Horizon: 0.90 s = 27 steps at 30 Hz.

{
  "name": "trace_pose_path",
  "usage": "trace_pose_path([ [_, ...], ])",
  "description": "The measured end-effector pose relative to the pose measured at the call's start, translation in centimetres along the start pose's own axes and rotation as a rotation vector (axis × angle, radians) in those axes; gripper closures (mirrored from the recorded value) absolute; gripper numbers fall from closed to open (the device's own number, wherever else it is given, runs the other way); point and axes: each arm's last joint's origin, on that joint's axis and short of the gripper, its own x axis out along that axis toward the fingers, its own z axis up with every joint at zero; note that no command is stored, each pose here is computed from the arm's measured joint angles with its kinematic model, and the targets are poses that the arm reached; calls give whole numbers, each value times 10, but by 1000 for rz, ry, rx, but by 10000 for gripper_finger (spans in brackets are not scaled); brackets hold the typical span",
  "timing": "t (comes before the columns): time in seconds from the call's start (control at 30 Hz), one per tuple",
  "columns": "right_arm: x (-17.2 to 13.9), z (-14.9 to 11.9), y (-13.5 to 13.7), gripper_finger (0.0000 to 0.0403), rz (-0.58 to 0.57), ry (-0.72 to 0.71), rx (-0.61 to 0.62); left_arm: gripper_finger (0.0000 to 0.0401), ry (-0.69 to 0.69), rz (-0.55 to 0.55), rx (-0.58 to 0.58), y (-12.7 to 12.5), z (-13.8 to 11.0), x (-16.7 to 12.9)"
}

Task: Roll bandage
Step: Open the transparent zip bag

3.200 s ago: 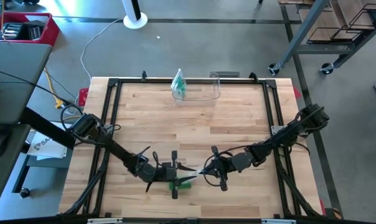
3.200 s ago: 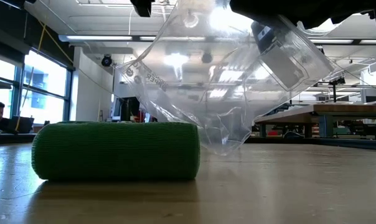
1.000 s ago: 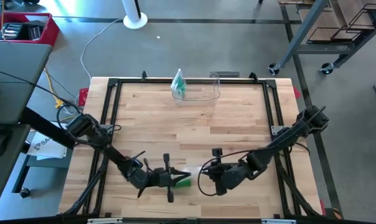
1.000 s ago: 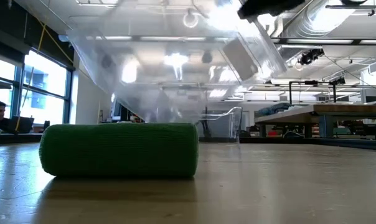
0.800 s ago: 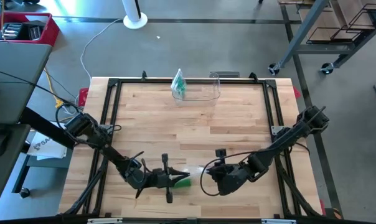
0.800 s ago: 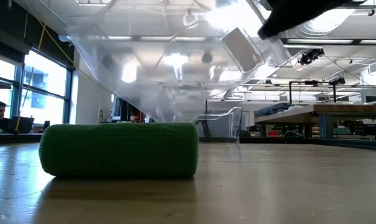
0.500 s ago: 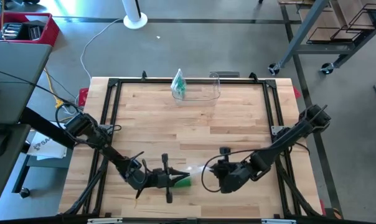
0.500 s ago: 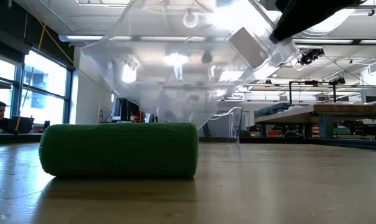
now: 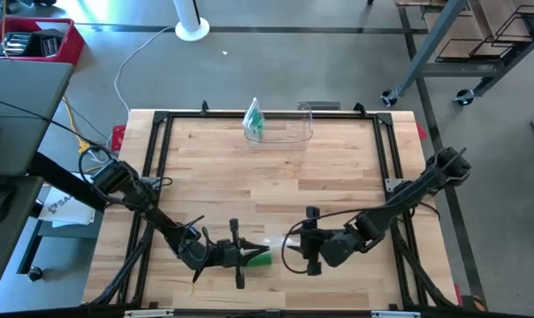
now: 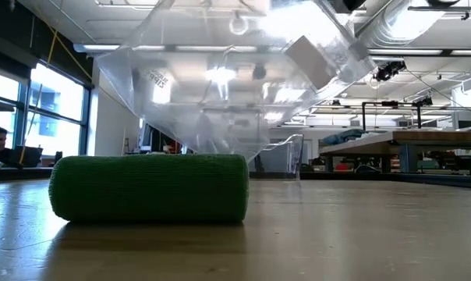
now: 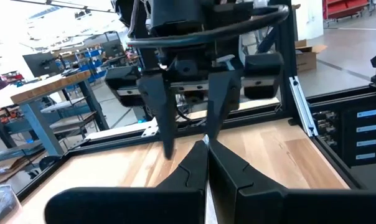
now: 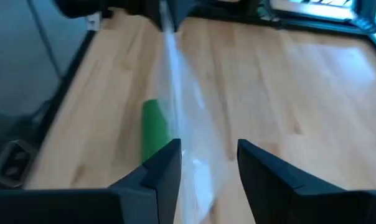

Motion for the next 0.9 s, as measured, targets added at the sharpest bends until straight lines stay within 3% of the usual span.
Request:
trace_pose_path([
  [0.27, 5, 0, -1, 253, -43, -17, -46, 401, 5, -5, -2, 0, -1, 0],
  [0.47, 5, 4, 4, 253, 87, -39, -63, 401, 5, -5, -10, 0, -1, 0],
  [0.9, 4, 6, 1, 253, 49, -54, -114, 401, 5, -9, -11, 0, -1, 0],
])
